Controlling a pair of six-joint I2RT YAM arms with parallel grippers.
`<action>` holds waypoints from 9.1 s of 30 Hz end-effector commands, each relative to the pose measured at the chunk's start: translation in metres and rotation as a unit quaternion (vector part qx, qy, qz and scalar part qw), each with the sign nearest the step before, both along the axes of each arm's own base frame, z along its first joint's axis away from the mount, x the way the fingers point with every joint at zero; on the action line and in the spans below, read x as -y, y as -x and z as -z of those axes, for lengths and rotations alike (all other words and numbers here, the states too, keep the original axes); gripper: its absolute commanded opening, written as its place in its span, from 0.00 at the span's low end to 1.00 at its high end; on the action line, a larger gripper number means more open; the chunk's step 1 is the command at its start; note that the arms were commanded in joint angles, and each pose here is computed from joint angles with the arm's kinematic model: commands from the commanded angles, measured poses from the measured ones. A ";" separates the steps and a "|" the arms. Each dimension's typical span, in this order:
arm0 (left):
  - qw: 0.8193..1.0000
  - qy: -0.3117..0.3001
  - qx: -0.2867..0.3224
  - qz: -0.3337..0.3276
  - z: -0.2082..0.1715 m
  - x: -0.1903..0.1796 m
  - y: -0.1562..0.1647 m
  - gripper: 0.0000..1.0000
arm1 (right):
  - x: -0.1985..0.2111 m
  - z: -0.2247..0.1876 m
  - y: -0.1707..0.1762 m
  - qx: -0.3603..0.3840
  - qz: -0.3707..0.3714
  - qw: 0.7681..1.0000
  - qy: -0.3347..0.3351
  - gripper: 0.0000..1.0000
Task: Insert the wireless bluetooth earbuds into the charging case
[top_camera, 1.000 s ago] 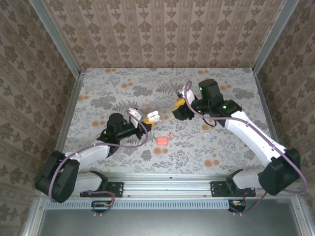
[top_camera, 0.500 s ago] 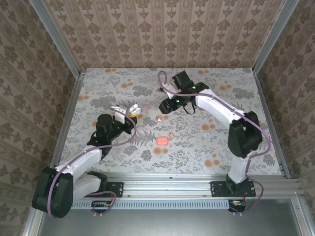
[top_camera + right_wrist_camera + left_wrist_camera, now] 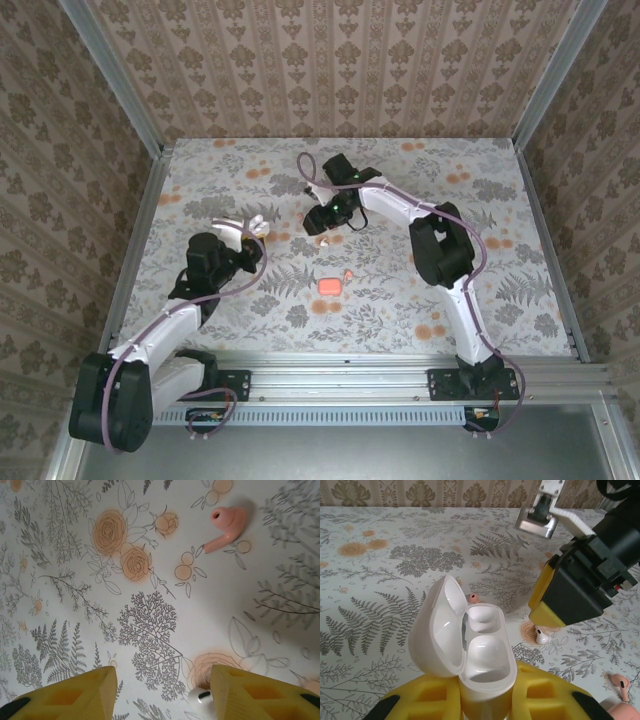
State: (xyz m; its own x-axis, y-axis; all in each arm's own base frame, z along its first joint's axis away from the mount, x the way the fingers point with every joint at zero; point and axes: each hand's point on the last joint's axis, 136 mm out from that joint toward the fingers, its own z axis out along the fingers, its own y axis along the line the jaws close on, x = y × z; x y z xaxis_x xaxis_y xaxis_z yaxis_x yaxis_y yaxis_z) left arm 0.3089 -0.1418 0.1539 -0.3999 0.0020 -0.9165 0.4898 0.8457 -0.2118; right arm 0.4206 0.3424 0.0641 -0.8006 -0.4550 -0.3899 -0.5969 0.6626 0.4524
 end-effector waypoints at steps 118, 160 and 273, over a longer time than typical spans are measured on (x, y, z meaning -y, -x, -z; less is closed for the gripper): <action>0.998 -0.001 -0.029 0.048 0.018 0.022 0.009 0.09 | 0.056 -0.005 0.040 0.070 0.125 0.969 0.199 0.29; 0.925 0.057 0.102 0.361 -0.014 0.182 0.027 0.10 | 0.072 -0.168 0.079 0.320 0.071 0.910 -0.253 0.27; 0.947 -0.008 0.127 0.296 -0.015 0.168 0.023 0.09 | 0.052 -0.123 0.101 -0.029 0.317 0.943 -0.095 0.82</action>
State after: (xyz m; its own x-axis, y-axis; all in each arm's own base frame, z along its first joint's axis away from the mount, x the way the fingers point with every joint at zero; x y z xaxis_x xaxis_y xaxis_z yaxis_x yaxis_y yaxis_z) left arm 0.2946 -0.3051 0.1506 -0.1677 0.1866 -0.9680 0.8913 0.4483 -0.0680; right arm 0.3160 0.2845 0.1920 -0.9006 0.1915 -0.3903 -0.1054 0.7749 0.6233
